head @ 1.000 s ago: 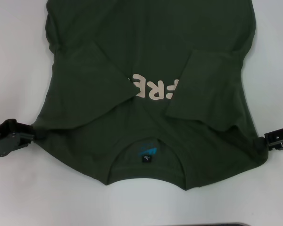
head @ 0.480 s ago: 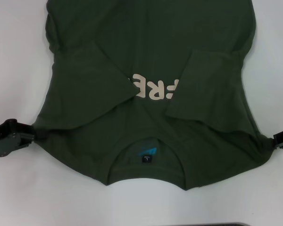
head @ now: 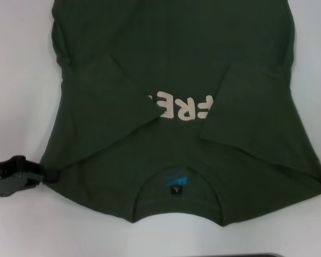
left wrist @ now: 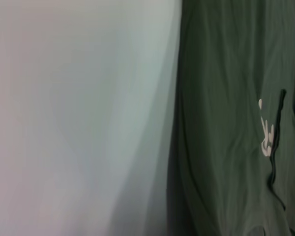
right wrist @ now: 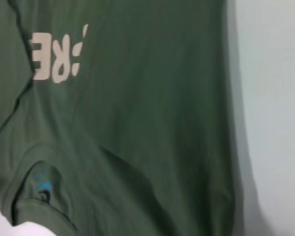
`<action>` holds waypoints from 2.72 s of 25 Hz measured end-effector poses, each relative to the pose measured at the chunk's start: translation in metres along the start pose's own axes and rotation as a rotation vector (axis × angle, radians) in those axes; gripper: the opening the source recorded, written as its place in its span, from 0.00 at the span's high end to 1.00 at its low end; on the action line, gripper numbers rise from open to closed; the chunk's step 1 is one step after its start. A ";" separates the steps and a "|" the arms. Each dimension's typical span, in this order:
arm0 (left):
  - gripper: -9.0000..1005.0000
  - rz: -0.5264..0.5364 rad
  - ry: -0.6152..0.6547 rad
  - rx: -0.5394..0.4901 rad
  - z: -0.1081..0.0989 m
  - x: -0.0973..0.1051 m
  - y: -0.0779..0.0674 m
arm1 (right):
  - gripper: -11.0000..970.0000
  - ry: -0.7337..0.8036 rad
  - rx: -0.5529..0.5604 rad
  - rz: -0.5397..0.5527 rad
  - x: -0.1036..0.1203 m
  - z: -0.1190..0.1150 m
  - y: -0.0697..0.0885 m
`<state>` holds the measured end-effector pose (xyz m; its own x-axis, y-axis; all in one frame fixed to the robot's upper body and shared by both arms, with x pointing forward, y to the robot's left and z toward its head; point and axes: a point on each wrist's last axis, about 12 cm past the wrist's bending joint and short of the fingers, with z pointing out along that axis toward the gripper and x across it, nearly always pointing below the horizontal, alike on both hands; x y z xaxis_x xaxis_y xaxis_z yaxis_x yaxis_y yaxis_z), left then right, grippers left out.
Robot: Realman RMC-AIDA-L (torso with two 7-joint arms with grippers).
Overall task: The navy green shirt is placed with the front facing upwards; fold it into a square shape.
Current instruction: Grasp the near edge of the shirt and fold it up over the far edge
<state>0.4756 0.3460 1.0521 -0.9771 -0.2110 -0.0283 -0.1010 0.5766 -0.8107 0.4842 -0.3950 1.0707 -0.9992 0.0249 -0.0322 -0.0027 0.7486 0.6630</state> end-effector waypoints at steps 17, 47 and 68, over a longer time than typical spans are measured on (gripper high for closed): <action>0.95 -0.019 0.118 -0.043 -0.005 0.018 0.007 | 0.94 0.018 0.032 0.013 0.002 -0.010 -0.005; 0.95 0.193 -0.030 0.088 0.004 -0.075 -0.073 | 0.94 -0.145 0.055 -0.143 -0.087 -0.059 0.056; 0.95 0.201 -0.424 0.068 0.029 -0.144 -0.110 | 0.94 -0.508 -0.022 -0.107 -0.130 -0.066 0.070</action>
<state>0.6327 0.2899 1.1281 -0.8121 -0.4119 -0.4132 0.1086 0.5892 -0.8007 0.6113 -0.3897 1.1702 -0.8476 0.2719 -0.4557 -0.1098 0.7504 0.6518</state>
